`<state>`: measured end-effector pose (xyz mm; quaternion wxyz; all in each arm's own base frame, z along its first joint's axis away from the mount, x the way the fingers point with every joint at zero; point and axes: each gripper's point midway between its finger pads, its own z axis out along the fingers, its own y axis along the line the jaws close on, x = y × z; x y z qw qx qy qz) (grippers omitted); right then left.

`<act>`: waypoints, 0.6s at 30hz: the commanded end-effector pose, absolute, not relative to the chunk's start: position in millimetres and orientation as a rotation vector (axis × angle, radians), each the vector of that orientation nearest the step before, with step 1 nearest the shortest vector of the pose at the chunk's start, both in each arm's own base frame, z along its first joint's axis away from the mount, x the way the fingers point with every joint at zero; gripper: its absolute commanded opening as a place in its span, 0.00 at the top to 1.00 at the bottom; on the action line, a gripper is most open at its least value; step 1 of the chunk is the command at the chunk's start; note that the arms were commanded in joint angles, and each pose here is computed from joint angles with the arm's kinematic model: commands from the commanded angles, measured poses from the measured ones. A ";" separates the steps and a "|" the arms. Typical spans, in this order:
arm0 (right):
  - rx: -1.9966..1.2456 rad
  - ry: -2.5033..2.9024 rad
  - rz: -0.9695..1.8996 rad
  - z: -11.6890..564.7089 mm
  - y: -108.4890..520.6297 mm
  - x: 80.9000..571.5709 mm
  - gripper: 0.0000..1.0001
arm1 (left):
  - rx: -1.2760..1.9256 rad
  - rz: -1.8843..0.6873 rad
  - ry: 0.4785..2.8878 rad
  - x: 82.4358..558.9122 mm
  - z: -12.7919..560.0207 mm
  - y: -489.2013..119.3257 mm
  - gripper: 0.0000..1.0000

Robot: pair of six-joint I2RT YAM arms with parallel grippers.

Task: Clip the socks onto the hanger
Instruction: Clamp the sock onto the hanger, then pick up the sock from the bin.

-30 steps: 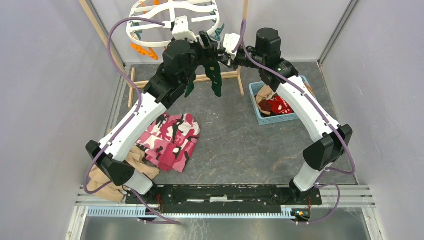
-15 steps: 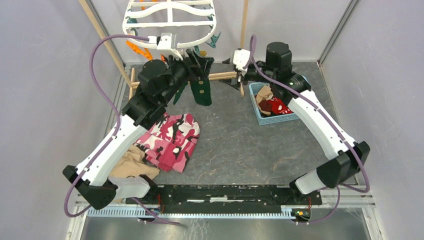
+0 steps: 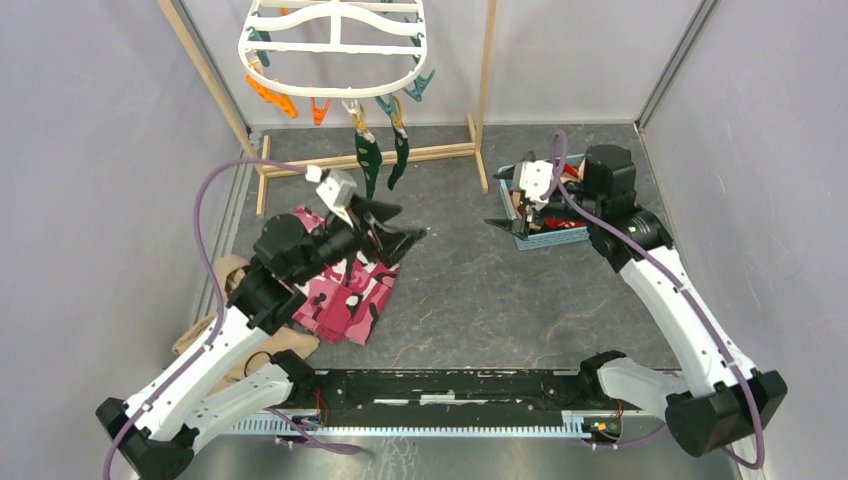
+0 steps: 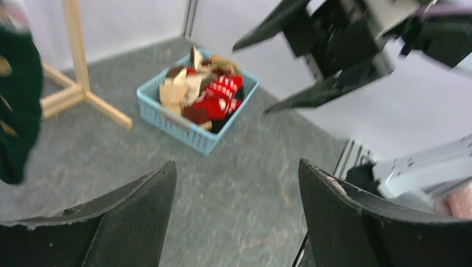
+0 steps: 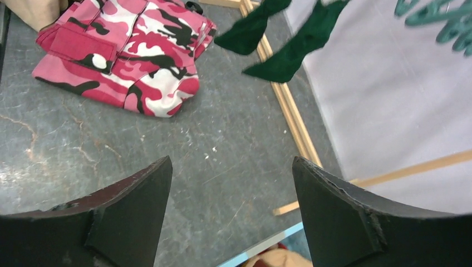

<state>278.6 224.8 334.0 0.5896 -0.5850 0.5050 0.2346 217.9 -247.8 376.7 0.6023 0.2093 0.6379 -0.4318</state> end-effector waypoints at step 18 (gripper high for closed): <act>-0.947 1.515 0.572 241.4 110.5 323.7 0.09 | 0.582 -0.468 1.920 228.4 191.5 -175.8 0.00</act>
